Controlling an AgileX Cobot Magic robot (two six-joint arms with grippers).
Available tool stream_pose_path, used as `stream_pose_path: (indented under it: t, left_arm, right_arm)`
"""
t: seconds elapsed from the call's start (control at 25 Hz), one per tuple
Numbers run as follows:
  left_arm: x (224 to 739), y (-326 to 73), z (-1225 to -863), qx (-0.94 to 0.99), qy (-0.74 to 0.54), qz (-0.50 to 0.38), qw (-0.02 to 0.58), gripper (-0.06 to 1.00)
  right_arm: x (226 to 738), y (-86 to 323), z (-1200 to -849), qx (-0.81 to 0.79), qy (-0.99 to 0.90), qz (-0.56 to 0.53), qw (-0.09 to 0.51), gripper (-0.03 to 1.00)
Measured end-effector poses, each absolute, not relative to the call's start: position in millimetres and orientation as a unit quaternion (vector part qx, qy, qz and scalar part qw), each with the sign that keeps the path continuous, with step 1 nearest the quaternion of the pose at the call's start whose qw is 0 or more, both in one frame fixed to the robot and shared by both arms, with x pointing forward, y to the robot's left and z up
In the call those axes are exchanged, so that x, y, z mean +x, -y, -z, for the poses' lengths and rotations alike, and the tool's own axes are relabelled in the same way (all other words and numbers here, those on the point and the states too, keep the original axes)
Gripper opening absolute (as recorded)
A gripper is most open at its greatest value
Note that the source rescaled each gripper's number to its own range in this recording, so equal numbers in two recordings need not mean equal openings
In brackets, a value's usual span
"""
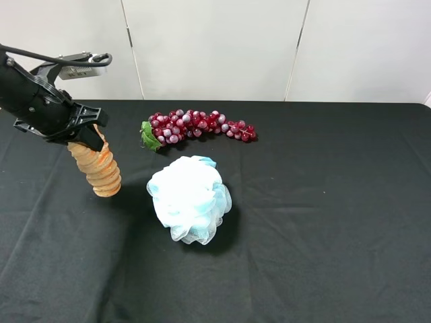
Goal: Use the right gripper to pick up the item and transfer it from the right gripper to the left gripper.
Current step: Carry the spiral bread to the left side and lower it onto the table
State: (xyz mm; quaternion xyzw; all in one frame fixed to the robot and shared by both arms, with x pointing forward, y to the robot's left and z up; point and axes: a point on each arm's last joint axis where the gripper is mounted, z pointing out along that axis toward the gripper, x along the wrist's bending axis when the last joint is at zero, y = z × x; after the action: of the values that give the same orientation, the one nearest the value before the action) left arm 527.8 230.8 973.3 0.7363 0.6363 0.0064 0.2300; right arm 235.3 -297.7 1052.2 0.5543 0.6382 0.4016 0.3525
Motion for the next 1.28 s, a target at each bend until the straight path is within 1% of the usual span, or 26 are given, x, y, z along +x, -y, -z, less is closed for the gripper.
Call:
stream_pose_path:
  t: [0.36,0.4,0.44,0.52,0.64,0.68,0.72,0.76,0.84,0.92,1.28]
  left_arm:
    - [527.9,-230.7,-973.4,0.737,-0.636,-0.006,0.231,0.00]
    - [527.9,-230.7,-973.4,0.737,-0.636,-0.006,0.231,0.00]
    - [527.8,-230.7,-973.4,0.737,-0.635,-0.007,0.230,0.04]
    - [527.9,-231.3,-973.2,0.740,-0.633,-0.010,0.228,0.22]
    - [528.6,-232.0,-973.2,0.740,-0.632,-0.016,0.227,0.68]
    - [528.9,-232.1,-973.2,0.740,-0.632,-0.017,0.228,0.79]
    - [529.1,-232.2,-973.3,0.740,-0.633,-0.018,0.229,0.87]
    - [529.2,-232.3,-973.3,0.740,-0.633,-0.019,0.228,0.92]
    - [529.2,-232.4,-973.3,0.740,-0.632,-0.019,0.228,0.97]
    - [529.2,-232.4,-973.3,0.740,-0.632,-0.019,0.228,0.99]
    - [528.6,-232.3,-973.1,0.741,-0.632,-0.016,0.226,1.00]
  right_arm:
    - [235.3,297.7,-1052.2,0.554,-0.638,-0.402,0.352,1.00]
    - [235.3,297.7,-1052.2,0.554,-0.638,-0.402,0.352,1.00]
    - [235.3,297.7,-1052.2,0.554,-0.638,-0.402,0.352,1.00]
    - [235.3,297.7,-1052.2,0.554,-0.638,-0.402,0.352,1.00]
    - [235.3,297.7,-1052.2,0.554,-0.638,-0.402,0.352,1.00]
    - [235.3,297.7,-1052.2,0.554,-0.638,-0.402,0.352,1.00]
    - [235.3,297.7,-1052.2,0.554,-0.638,-0.402,0.352,1.00]
    - [235.3,297.7,-1052.2,0.554,-0.638,-0.402,0.352,1.00]
    - [235.3,297.7,-1052.2,0.554,-0.638,-0.402,0.352,1.00]
    - [235.3,297.7,-1052.2,0.554,-0.638,-0.402,0.352,1.00]
    - [235.3,297.7,-1052.2,0.554,-0.638,-0.402,0.352,1.00]
